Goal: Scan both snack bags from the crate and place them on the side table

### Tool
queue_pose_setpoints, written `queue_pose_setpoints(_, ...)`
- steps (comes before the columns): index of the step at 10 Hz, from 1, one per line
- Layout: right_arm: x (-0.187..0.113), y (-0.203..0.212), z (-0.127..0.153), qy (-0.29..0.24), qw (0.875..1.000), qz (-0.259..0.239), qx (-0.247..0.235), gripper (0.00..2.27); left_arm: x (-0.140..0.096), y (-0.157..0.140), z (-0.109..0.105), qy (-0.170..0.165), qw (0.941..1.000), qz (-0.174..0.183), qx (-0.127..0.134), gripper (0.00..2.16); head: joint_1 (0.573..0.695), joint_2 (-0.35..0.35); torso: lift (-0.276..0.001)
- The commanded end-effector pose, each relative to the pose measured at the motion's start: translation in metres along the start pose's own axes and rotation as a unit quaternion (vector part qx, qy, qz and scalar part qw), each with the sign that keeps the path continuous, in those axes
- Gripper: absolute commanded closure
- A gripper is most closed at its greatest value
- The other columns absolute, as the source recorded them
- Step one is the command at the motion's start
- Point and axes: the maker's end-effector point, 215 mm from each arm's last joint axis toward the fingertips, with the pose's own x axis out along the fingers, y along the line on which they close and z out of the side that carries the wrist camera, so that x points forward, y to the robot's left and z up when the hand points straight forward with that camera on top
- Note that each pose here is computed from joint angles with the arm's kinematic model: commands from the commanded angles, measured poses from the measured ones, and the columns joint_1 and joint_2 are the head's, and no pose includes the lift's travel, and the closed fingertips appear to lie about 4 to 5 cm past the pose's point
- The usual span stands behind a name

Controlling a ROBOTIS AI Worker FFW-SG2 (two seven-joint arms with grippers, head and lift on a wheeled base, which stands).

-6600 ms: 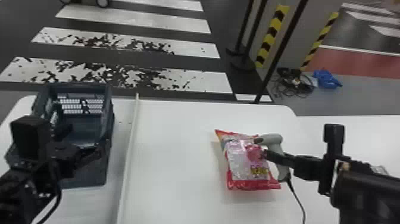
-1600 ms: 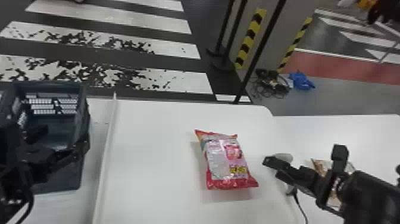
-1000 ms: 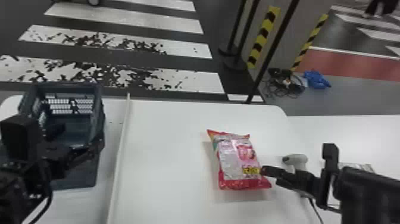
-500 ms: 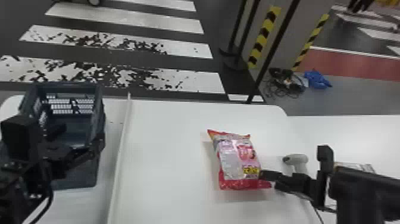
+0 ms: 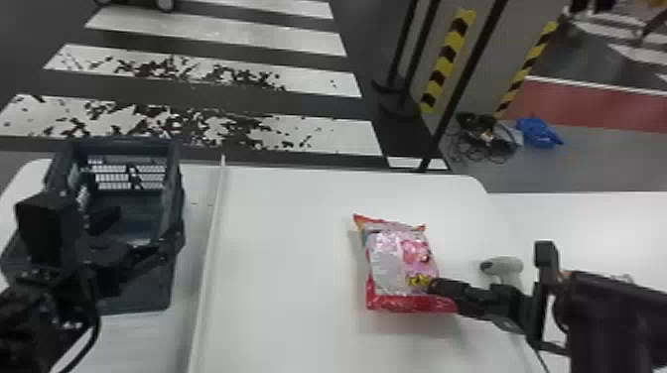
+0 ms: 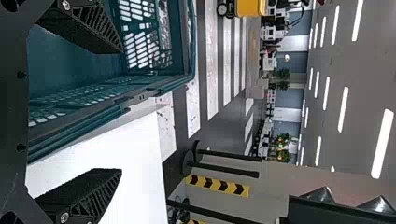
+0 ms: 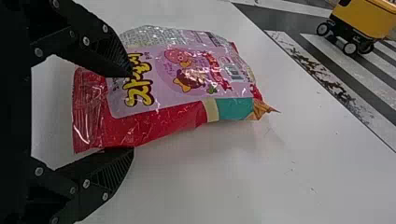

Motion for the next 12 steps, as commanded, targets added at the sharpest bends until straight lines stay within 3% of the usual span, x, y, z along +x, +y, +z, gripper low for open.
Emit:
queue_pose_setpoints(1,0.002,0.002,0.001,0.001,1.000,0.005,0.005,1.88,0.000,0.000,-0.001,0.000,1.0000,0.001,0.000,0.09,0.695,-0.221,-0.098)
queue_pose_setpoints(2,0.003,0.002,0.002,0.001,1.000,0.006,0.009,2.20,-0.001,0.001,-0.002,0.001,1.0000,0.001,0.000,0.09,0.695,-0.217,-0.098)
queue_pose_setpoints(5,-0.002,0.009,0.007,-0.010,0.998,0.057,0.030,2.24,-0.001,0.002,-0.002,0.002,1.0000,0.002,0.000,0.09,0.695,-0.211,-0.098)
queue_pose_setpoints(6,-0.013,0.014,0.019,-0.028,0.993,0.086,0.073,2.24,-0.001,0.002,-0.002,0.001,1.0000,0.002,0.000,0.09,0.695,-0.210,-0.098)
queue_pose_setpoints(8,-0.040,0.032,0.030,-0.034,0.975,0.154,0.155,2.24,-0.001,0.001,-0.002,0.002,1.0000,0.001,-0.001,0.09,0.695,-0.220,-0.098)
queue_pose_setpoints(9,-0.061,0.032,0.049,-0.065,0.966,0.176,0.176,2.24,-0.001,0.001,-0.002,0.002,1.0000,0.001,-0.001,0.09,0.695,-0.227,-0.098)
queue_pose_setpoints(12,-0.126,0.034,0.111,-0.157,0.936,0.251,0.189,2.24,-0.001,0.001,-0.003,0.003,1.0000,0.001,0.000,0.09,0.695,-0.270,-0.098)
